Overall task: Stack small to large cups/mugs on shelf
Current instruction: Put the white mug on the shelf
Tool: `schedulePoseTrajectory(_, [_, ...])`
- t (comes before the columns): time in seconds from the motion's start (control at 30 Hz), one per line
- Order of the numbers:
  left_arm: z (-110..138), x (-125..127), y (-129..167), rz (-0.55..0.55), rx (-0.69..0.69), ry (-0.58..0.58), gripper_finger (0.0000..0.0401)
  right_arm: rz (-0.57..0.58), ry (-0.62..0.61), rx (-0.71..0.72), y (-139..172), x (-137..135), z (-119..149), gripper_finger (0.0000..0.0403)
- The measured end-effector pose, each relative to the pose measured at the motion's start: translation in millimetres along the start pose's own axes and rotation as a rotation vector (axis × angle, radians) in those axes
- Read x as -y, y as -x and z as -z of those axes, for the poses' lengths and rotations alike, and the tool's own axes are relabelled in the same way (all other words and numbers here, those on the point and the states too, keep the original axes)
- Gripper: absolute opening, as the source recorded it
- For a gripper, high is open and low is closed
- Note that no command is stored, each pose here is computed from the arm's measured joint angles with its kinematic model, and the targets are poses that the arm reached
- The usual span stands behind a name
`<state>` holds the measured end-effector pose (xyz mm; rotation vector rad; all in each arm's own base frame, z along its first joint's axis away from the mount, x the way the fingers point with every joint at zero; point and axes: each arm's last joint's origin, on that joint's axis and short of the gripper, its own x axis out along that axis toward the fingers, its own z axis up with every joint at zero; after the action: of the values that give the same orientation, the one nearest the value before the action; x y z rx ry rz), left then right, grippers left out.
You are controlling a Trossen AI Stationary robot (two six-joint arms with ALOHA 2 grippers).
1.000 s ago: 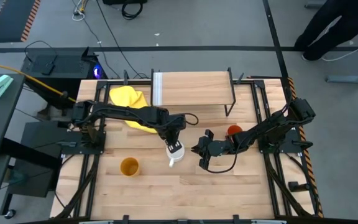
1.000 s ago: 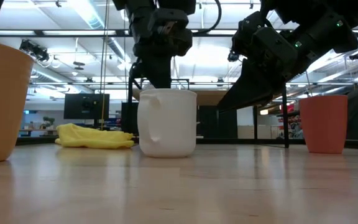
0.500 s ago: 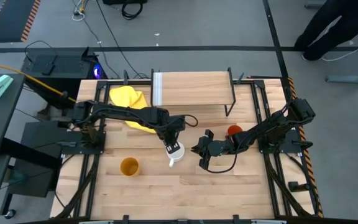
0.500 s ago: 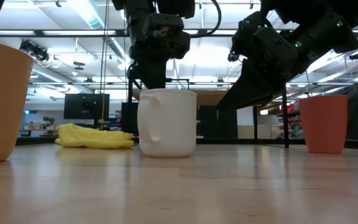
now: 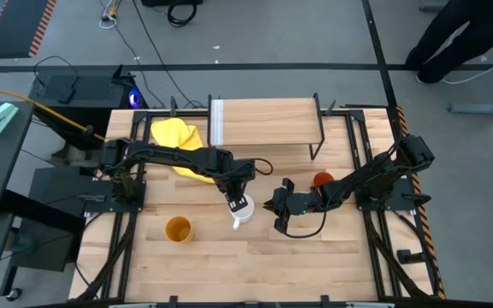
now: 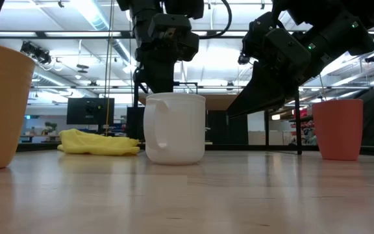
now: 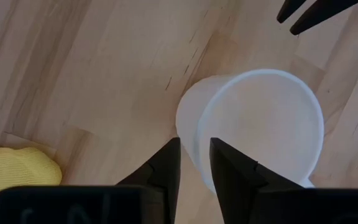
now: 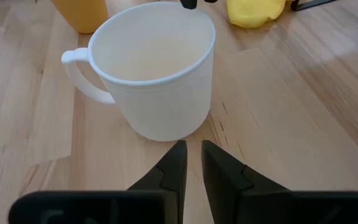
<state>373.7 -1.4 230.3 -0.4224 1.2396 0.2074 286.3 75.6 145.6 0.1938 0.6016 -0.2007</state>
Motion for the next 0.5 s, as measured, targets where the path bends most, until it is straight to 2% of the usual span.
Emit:
schedulePoseTrajectory(0.27, [0.6,-1.5,-25.0,-0.023,-0.073,-0.004,0.0097,0.0,0.0,0.0,-0.1,0.0,0.1,0.0058])
schedulePoseTrajectory(0.5, [0.2,-2.2,-21.1,-0.02,-0.063,-0.004,0.0092,0.003,0.003,-0.007,-0.1,0.3,0.7,0.0058])
